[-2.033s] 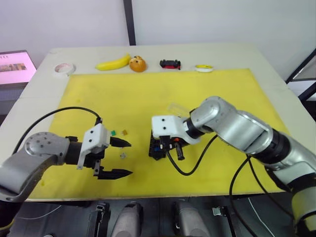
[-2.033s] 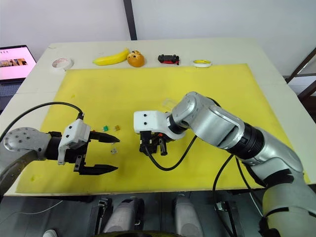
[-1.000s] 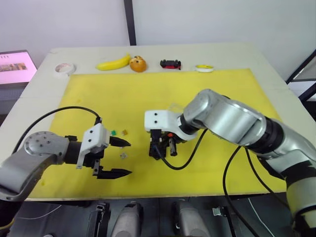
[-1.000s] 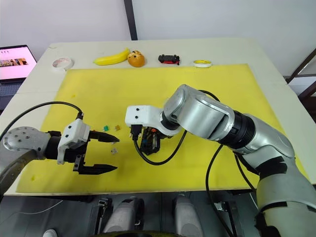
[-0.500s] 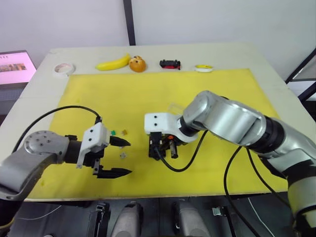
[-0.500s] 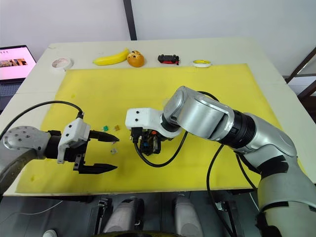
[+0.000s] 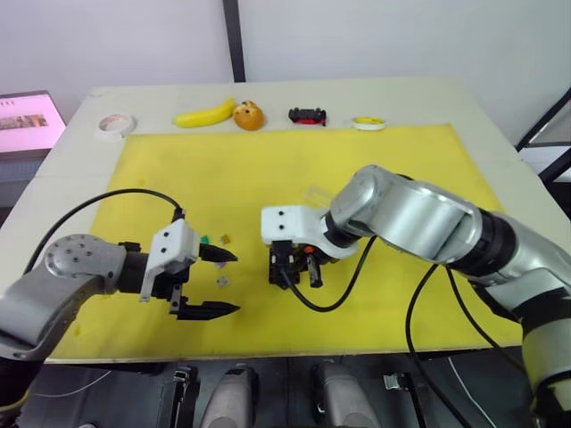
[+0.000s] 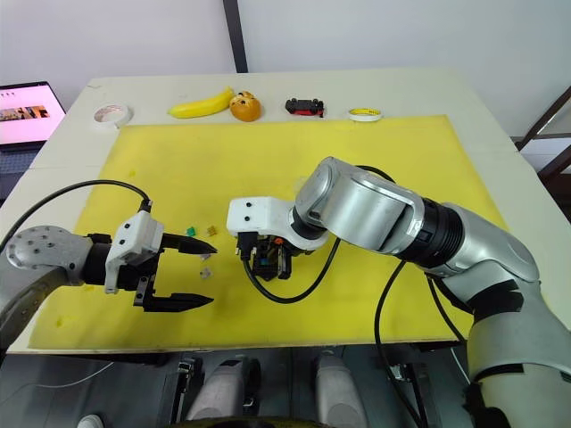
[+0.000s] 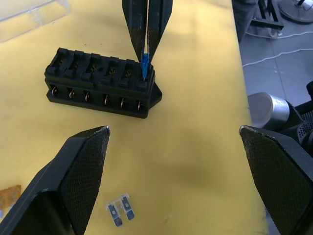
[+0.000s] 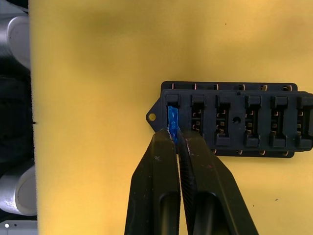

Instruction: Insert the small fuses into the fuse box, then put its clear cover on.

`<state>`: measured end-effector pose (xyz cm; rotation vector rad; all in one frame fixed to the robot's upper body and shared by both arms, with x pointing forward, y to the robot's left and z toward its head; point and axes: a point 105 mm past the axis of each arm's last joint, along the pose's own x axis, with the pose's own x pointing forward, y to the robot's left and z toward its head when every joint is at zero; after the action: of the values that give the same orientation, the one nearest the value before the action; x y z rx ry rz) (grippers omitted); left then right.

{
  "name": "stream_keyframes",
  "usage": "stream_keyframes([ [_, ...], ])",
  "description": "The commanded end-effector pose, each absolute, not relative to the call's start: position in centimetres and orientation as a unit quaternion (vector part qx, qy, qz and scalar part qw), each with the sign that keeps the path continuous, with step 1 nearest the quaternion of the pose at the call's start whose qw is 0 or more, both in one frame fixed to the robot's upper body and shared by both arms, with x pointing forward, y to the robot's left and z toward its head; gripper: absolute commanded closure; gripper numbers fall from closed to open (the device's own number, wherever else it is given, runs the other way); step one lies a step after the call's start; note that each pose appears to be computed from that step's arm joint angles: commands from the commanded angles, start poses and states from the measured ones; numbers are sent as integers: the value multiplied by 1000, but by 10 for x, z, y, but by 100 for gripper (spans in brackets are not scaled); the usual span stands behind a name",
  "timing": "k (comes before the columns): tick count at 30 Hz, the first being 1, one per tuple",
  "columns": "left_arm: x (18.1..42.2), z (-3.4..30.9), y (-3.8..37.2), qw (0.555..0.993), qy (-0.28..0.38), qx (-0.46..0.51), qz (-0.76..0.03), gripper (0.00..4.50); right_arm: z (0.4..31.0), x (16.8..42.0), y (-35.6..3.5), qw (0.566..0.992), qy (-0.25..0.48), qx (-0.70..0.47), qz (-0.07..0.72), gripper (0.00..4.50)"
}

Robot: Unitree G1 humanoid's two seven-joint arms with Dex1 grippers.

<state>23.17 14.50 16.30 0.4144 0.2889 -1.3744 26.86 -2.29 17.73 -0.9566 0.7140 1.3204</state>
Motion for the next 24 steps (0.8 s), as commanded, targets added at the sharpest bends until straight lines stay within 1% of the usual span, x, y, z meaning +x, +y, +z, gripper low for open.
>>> stream_keyframes([
  [1, 231, 172, 142, 744, 114, 199, -628, 5, 181, 267, -21, 627, 293, -433, 578, 450],
  [24, 231, 173, 142, 750, 111, 197, -622, 5, 164, 274, -25, 609, 293, -473, 566, 450],
])
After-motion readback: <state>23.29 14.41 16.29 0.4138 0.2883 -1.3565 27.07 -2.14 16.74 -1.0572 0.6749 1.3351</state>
